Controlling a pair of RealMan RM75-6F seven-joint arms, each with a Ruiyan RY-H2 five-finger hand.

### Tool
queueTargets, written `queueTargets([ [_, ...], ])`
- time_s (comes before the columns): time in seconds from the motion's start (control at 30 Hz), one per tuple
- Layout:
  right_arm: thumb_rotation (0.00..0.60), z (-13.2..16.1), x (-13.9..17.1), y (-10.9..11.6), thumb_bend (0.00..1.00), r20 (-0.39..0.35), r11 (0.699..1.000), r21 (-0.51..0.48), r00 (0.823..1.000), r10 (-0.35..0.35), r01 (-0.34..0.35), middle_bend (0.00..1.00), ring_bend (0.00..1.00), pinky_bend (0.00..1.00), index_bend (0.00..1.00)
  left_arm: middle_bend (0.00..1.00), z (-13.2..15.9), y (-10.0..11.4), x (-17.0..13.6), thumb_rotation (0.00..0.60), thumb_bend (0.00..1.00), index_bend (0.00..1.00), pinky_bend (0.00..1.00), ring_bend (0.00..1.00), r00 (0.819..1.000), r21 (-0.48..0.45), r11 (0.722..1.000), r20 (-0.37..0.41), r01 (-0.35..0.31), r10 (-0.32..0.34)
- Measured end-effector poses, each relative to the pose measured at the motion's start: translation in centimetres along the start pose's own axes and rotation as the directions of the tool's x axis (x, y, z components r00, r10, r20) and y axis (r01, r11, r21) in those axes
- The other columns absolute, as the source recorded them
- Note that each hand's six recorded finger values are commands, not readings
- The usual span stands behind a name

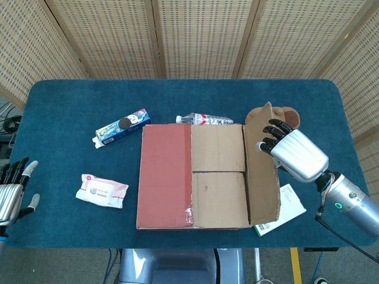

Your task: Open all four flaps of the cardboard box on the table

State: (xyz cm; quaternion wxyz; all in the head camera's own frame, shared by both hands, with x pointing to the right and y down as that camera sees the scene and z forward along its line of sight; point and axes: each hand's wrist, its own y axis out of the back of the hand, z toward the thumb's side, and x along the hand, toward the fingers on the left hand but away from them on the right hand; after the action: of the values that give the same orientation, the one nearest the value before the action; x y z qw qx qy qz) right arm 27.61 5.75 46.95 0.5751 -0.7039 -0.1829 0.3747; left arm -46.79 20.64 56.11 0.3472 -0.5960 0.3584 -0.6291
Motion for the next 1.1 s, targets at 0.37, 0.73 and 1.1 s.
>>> queueTargets([
  [0.37,0.600,-1.7,1.2,-0.4,1.00,0.051,0.999,0.027,0.999,0.019,-0.020,0.49,0.28,0.18,0.42,0.00,-0.1,0.4,0.2,0.600,0.43,0.07,0.00,0.00,1.000,0.015,1.000,0.011,-0.013,0.013],
  [0.73,0.600,-2.5,2.2,-1.6,1.00,0.104,0.999,-0.013,0.994,0.031,-0.030,0.29,0.15,0.18,0.29,0.00,0.7,1.4,1.0,0.600,0.43,0.07,0.00,0.00,0.997,0.043,0.999,0.080,-0.028,0.024],
  [1.1,0.600,-2.8,4.1,-4.4,1.00,0.227,0.991,-0.117,0.969,0.092,-0.067,0.08,0.00,0.17,0.06,0.00,4.6,5.1,3.4,0.600,0.53,0.07,0.00,0.00,0.953,0.097,0.994,0.302,-0.055,0.023],
])
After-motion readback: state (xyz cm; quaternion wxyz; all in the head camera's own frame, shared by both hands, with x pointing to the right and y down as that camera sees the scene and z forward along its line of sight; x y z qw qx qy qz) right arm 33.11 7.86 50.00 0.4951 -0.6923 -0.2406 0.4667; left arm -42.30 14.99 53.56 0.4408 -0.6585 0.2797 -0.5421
